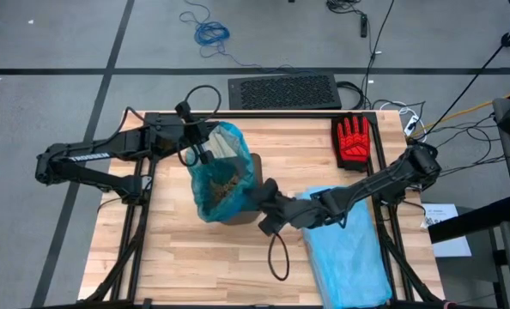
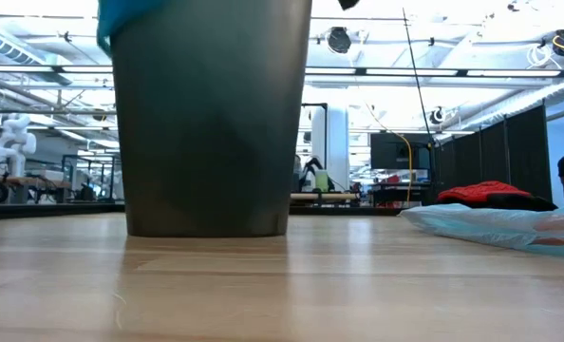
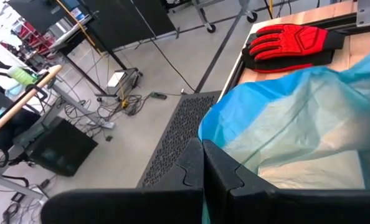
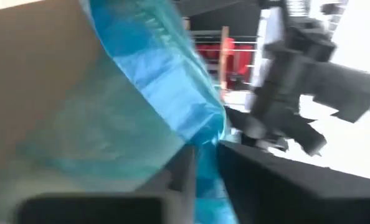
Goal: Place trash/remove bag and relplace
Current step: Remove the trash bag from the bin
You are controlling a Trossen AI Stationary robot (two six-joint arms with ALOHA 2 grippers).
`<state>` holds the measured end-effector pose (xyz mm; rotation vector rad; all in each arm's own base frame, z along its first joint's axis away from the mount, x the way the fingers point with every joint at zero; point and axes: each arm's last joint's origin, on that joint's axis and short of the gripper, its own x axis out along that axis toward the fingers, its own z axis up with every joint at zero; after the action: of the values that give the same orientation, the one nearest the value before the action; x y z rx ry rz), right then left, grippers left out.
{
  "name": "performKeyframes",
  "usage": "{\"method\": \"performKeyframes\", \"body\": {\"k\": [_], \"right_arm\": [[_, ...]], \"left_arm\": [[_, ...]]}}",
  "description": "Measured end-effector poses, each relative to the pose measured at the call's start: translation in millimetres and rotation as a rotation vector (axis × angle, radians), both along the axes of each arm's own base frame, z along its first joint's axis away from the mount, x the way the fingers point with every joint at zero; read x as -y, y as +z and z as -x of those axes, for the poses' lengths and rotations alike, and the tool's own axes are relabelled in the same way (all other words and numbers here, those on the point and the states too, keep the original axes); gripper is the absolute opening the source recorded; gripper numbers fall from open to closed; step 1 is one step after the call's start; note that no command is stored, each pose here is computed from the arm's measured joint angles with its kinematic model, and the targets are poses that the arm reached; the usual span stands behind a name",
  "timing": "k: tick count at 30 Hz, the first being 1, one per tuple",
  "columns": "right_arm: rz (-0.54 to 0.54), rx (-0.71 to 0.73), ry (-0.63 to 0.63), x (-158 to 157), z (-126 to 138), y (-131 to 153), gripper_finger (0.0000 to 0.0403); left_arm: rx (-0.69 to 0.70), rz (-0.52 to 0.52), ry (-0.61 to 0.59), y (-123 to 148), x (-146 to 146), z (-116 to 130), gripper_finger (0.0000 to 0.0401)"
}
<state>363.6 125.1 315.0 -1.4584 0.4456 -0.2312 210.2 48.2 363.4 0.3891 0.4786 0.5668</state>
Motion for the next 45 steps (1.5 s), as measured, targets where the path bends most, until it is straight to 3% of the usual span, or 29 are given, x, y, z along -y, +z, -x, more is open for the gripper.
{"method": "performKeyframes", "body": {"k": [2, 6, 15, 20, 24, 27, 32, 40, 45], "right_arm": [[0.016, 0.044, -0.006, -0.3, 0.6, 7.2, 0.0013], [-0.034, 0.144, -0.029, 5.4, 3.8, 27.0, 0.0006], [-0.25, 0.278, -0.35, 57.2, -1.7, 78.7, 0.0001], [-0.534, 0.234, -0.436, 88.7, 6.2, 89.3, 0.0], [-0.875, 0.103, -0.411, 109.0, 14.9, 89.7, 0.0], [-1.023, 0.012, -0.383, 115.9, 17.4, 85.7, 0.0], [-0.989, -0.027, -0.323, 104.5, 17.3, 86.2, 0.0034], [-0.944, 0.001, -0.187, 82.3, 13.6, 94.0, 0.0163], [-0.945, 0.038, -0.16, 81.3, 11.3, 97.9, 0.0211]], "left_arm": [[-0.002, 0.001, 0.0, -0.2, 0.0, 0.1, 0.0], [0.01, 0.019, 0.008, -0.4, 0.0, 0.2, 0.0], [0.026, 0.04, 0.017, -0.5, 0.0, 0.2, 0.0], [0.024, 0.023, 0.06, -0.3, -1.0, 1.0, 0.0], [0.019, 0.009, 0.093, -0.3, -1.8, 1.7, 0.0], [0.019, 0.009, 0.095, -0.3, -1.8, 1.7, 0.0], [0.019, 0.008, 0.095, -0.3, -1.9, 1.8, 0.0], [0.034, -0.016, 0.175, 1.6, -8.3, 3.6, 0.0], [0.102, -0.051, 0.241, 8.9, -16.7, 4.2, 0.0]]}}
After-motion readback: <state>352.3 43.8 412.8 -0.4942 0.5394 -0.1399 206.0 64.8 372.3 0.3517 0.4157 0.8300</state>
